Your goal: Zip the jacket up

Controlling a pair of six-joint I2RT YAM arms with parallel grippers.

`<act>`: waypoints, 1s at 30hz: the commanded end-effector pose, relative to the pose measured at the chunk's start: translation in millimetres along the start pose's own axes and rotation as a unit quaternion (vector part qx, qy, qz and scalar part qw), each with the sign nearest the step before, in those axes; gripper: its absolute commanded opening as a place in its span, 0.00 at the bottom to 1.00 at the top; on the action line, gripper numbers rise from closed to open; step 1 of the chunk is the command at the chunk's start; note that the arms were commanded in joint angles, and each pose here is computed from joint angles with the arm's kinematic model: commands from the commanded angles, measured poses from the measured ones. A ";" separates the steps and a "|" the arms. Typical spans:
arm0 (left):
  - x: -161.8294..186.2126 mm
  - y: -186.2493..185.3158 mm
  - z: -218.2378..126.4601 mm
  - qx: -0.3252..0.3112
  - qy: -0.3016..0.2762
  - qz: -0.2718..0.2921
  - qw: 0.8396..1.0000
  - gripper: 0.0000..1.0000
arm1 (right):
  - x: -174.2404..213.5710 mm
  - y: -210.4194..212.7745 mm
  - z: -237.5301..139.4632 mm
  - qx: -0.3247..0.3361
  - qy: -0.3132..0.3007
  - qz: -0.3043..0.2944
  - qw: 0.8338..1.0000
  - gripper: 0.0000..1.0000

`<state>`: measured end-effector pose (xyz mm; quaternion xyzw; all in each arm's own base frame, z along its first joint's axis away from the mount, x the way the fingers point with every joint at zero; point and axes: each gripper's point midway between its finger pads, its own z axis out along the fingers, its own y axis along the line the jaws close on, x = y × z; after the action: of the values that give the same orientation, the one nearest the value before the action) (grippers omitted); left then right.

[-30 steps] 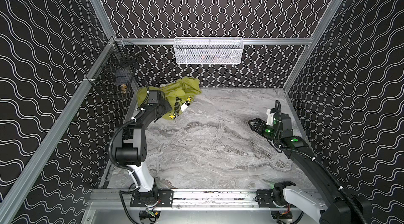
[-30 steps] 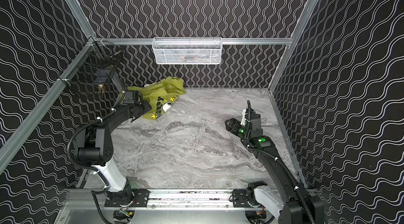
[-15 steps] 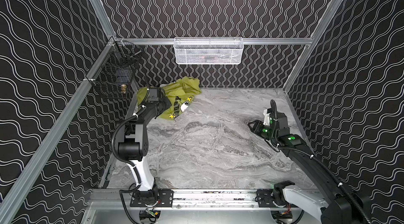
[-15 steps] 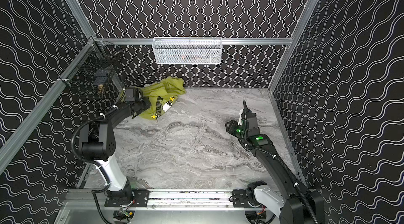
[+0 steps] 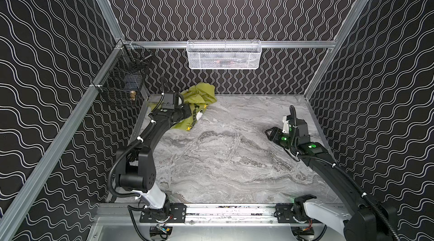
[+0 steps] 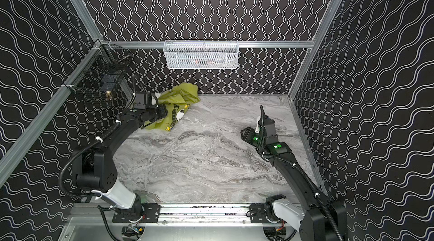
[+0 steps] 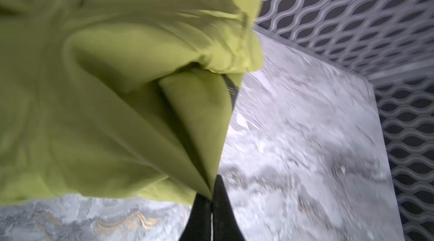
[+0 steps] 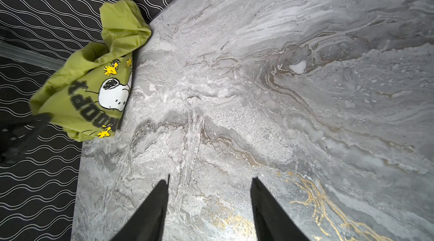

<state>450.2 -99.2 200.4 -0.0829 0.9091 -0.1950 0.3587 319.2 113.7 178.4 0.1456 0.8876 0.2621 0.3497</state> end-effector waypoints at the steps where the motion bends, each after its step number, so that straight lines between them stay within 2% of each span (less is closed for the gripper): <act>1: 15.7 -29.0 -24.3 0.029 0.039 0.066 0.997 0.00 | 2.0 -1.7 -1.6 0.001 -0.001 -0.001 1.000 0.60; 7: 37.3 -62.5 -59.2 0.080 0.064 0.102 0.989 0.00 | 10.2 -2.5 3.1 -0.006 0.013 0.007 1.000 0.61; 14: 68.5 -96.0 -82.8 0.117 0.088 0.138 0.980 0.00 | 14.6 5.4 7.1 -0.017 0.028 0.002 0.999 0.63; 22: 91.8 -151.5 -108.6 0.158 0.095 0.223 0.957 0.02 | 13.4 24.0 5.3 -0.032 0.031 -0.019 0.999 0.68; 26: 101.7 -171.9 -114.9 0.170 0.095 0.255 0.947 0.03 | 11.3 28.0 3.0 -0.032 0.029 -0.021 0.999 0.68; 30: 105.4 -166.2 -105.3 0.154 0.090 0.250 0.952 0.10 | 11.3 27.6 1.4 -0.028 0.029 -0.024 0.999 0.68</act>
<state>296.8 -253.6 278.9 0.2195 0.8873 -0.2645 0.3073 314.1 143.5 184.1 0.1069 0.8922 0.2891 0.3301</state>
